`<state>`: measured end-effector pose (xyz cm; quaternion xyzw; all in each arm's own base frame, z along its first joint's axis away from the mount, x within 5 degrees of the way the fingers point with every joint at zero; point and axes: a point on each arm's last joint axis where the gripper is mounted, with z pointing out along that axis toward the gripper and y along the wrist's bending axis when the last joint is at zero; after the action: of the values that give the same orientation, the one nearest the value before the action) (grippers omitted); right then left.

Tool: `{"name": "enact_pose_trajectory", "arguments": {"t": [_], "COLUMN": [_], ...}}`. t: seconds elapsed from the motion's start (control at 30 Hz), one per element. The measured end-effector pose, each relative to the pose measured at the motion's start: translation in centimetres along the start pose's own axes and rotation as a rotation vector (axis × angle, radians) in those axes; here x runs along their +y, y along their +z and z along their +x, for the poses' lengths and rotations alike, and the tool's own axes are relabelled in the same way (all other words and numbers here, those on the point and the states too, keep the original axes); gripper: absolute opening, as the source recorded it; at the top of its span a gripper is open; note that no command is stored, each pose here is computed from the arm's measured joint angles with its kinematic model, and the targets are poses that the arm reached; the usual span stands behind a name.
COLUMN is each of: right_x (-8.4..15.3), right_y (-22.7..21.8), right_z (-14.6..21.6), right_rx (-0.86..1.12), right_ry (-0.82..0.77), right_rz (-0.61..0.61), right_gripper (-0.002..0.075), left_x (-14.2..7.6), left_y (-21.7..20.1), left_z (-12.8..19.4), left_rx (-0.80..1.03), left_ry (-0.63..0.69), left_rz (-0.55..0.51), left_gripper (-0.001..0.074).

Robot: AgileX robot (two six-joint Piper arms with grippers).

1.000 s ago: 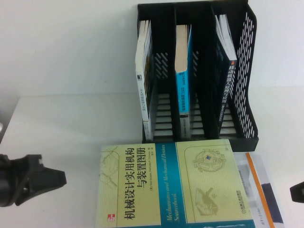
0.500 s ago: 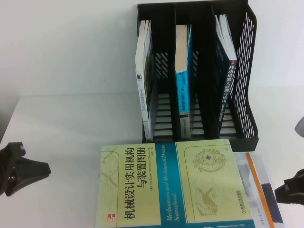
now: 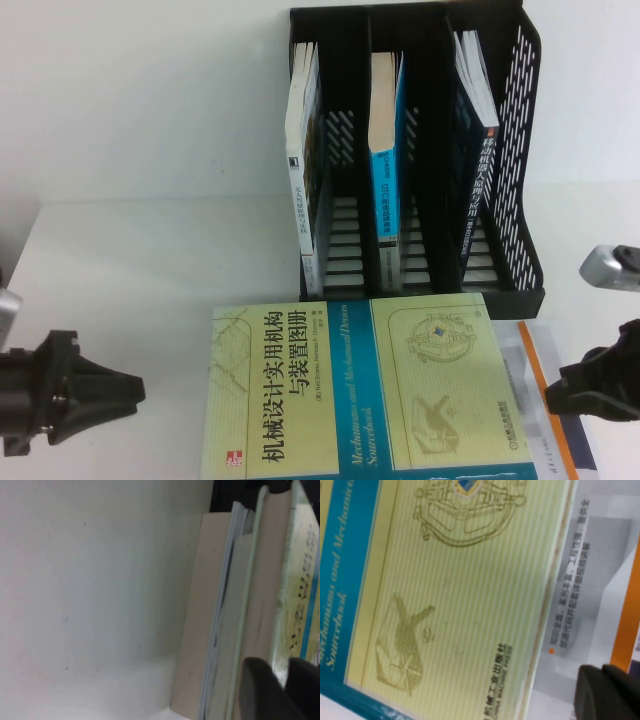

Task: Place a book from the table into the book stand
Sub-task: Push book with right arm

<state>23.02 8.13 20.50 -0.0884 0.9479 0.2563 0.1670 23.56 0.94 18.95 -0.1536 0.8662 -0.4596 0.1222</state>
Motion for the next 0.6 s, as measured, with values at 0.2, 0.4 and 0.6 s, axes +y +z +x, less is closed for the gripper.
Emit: {"name": "enact_pose_trajectory", "arguments": {"t": [0.2, 0.4, 0.6], "right_x": [-0.5, -0.9, -0.7], "right_y": [1.6, 2.7, 3.2], "right_z": [-0.2, -0.3, -0.9], "right_rx": [0.029, 0.052, 0.080], "right_ry": [0.034, 0.077, 0.089], "right_rz": [-0.038, -0.057, -0.095], "right_gripper": [-0.0003, -0.0003, -0.0003], "left_x": [0.8, 0.8, 0.5], "left_y": [2.5, 5.1, 7.4], "left_z": [0.1, 0.2, 0.3], "left_rx": [0.108, 0.173, 0.185], "left_ry": [-0.031, -0.027, -0.017], "left_rz": [0.033, 0.117, 0.173], "left_gripper": [0.0475, 0.0629, 0.0643]}}
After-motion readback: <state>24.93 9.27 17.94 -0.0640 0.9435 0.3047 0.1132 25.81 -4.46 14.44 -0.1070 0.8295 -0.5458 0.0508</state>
